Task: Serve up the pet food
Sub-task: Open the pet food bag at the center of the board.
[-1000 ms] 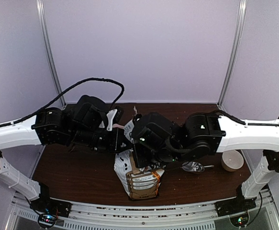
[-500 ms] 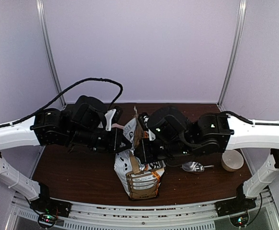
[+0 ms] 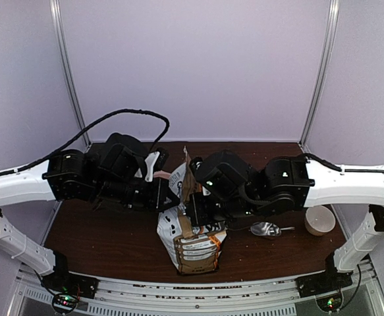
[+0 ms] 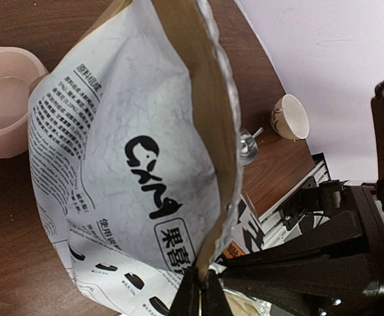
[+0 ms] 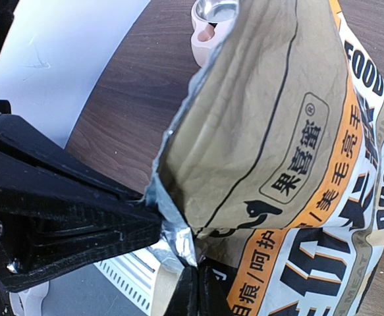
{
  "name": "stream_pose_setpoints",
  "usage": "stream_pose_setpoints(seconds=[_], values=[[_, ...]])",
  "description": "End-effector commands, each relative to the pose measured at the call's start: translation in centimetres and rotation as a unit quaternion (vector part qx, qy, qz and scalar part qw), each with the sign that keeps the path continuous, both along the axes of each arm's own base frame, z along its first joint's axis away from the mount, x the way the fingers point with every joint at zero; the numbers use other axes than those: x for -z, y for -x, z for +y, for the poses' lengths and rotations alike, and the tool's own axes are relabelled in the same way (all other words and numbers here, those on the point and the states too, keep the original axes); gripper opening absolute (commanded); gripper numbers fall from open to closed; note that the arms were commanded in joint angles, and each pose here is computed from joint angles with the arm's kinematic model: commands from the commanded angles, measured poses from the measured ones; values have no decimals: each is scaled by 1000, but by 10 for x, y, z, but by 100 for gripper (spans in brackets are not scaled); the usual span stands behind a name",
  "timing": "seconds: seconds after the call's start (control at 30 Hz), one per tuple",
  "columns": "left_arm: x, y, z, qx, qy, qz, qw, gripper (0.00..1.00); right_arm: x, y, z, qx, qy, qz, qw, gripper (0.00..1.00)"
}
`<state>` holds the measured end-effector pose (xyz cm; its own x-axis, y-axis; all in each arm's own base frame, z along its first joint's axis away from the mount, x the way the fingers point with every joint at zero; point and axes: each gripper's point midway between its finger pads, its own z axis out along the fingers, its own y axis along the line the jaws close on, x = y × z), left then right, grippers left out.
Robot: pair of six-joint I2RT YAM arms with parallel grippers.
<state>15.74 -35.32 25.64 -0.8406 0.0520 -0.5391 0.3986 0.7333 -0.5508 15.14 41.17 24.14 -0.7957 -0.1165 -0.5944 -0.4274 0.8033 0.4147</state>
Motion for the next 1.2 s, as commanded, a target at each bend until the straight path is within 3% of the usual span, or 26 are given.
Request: stream_pose_setpoints(seconds=[0.0,0.1,0.2,0.37,0.5,0.7,1.17], values=[[25,-9,35,-31,-75,0,997,0,28,-18,-48,50,116,-21,992,0],[23,-9,34,-31,-73,-2,997,0,17,-15,-42,39,86,-20,995,0],[18,-10,32,-27,-58,-12,998,0,-8,-8,-28,9,7,-12,1000,0],[10,-7,25,-11,-27,-21,999,0,-43,-2,-17,-33,-105,14,994,22],[8,-5,20,0,-19,-20,1000,0,-58,-5,-12,-43,-149,29,987,29],[2,-2,10,19,2,-23,1000,0,-56,-11,0,-52,-159,39,985,32],[-4,1,-2,46,16,-28,998,0,-31,-21,12,-49,-147,57,986,24]])
